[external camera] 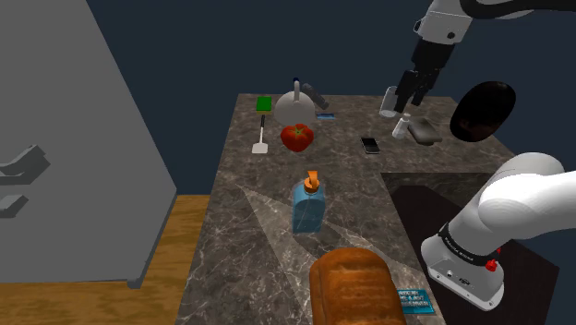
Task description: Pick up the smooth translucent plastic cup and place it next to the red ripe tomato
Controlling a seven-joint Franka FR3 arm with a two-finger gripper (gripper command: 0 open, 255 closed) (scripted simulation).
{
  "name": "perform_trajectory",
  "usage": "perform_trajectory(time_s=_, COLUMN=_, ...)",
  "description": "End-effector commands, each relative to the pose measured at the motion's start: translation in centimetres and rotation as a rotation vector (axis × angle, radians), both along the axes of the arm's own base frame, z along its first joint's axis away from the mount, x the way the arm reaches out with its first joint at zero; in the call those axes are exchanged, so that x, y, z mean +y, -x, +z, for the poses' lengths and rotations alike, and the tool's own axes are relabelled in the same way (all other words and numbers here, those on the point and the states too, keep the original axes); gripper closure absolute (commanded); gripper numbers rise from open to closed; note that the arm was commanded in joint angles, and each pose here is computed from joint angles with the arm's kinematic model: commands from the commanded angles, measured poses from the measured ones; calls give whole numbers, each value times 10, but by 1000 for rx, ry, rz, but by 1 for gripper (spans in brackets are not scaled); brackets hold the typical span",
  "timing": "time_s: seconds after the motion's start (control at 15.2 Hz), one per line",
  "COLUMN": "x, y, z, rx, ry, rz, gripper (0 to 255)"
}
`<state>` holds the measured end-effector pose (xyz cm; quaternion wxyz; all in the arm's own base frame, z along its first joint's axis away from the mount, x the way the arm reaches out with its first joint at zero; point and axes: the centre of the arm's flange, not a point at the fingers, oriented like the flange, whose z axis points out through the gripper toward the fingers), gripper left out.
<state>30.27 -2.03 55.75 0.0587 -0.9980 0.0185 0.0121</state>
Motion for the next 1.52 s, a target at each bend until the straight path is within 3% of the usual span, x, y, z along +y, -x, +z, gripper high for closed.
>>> perform_trajectory(time_s=0.0, x=0, y=0, z=0, rx=0, ry=0, rz=0, gripper=0)
perform_trajectory(time_s=1.45, x=-227, y=-135, z=-97, rx=-13, ry=56, rz=-61, gripper=0)
